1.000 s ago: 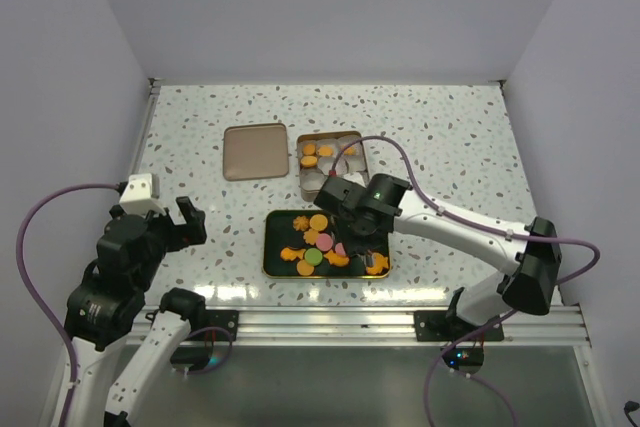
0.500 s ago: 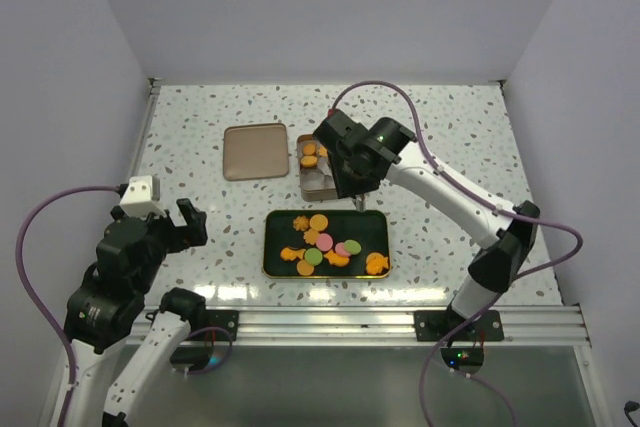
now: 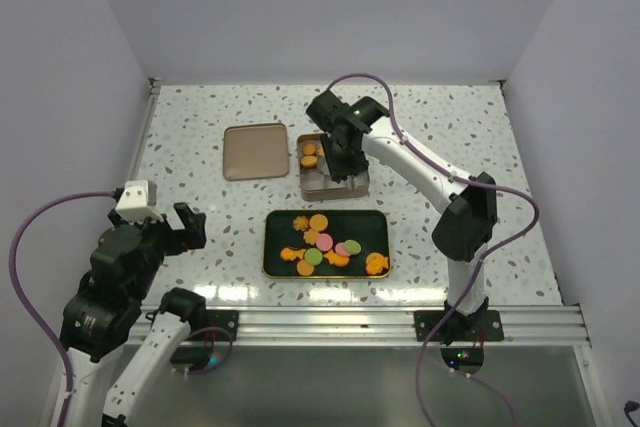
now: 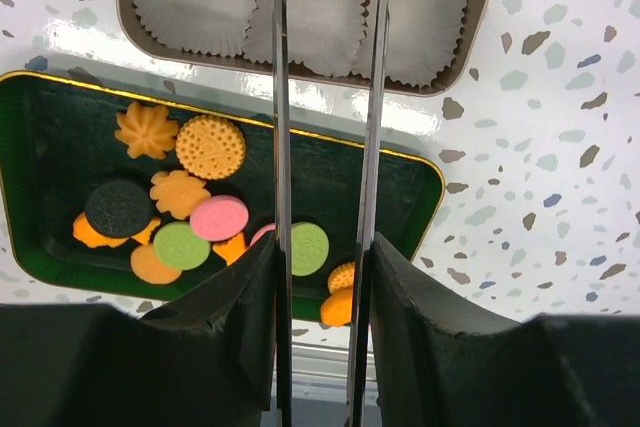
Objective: Pack the cookies
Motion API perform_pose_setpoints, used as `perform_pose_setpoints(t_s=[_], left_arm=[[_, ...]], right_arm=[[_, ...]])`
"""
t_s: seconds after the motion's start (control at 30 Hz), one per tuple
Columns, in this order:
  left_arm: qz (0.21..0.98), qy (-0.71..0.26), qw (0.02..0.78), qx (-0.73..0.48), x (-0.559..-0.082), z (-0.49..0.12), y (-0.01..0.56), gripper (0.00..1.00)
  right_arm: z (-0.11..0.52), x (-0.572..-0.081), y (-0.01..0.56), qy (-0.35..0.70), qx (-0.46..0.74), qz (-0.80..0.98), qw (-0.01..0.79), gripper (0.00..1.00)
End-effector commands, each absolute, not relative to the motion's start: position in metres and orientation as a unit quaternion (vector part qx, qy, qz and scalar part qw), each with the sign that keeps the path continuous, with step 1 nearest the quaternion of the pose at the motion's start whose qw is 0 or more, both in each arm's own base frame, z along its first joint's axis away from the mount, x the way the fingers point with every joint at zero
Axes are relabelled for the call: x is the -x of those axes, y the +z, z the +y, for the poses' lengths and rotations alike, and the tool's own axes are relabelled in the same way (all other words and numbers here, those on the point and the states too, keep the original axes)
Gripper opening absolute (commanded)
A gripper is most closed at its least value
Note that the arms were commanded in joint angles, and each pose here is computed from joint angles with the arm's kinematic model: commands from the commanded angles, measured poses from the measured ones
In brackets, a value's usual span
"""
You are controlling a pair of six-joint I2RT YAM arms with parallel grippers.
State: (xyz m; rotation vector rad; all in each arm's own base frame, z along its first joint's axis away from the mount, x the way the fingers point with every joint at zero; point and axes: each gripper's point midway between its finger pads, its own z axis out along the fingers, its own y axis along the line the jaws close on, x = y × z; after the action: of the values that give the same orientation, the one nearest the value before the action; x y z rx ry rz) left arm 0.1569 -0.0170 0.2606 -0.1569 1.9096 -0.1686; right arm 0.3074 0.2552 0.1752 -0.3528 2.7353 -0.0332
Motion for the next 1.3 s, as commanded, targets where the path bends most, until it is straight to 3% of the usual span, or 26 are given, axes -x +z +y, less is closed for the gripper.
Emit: perform_pose_setpoints(t_s=[0.0, 0.27, 0.73, 1.03, 1.27], left_arm=[[0.807, -0.077, 0.583, 0.056, -0.165, -0.022, 0.267, 1.0], [0.81, -0.077, 0.579, 0.054, -0.166, -0.023, 0.266, 1.0], [0.816, -0.073, 0.571, 0.053, -0.17, -0.024, 0.263, 1.0], [0.816, -0.075, 0.57, 0.05, -0.17, -0.025, 0.262, 1.0], [0.819, -0.076, 0.567, 0.046, -0.17, -0.027, 0.262, 1.0]], right_arm=[[0.268, -0.319, 0.186, 0.016, 0.138, 0.968, 0.208, 0.36], [0.27, -0.327, 0.187, 0.016, 0.139, 0.968, 0.206, 0.48], [0.26, -0.314, 0.215, 0.039, 0.121, 0.966, 0.227, 0.51], [0.257, -0.249, 0.232, 0.091, 0.128, 0.96, 0.233, 0.52], [0.264, -0.189, 0.198, 0.091, 0.145, 0.967, 0.191, 0.52]])
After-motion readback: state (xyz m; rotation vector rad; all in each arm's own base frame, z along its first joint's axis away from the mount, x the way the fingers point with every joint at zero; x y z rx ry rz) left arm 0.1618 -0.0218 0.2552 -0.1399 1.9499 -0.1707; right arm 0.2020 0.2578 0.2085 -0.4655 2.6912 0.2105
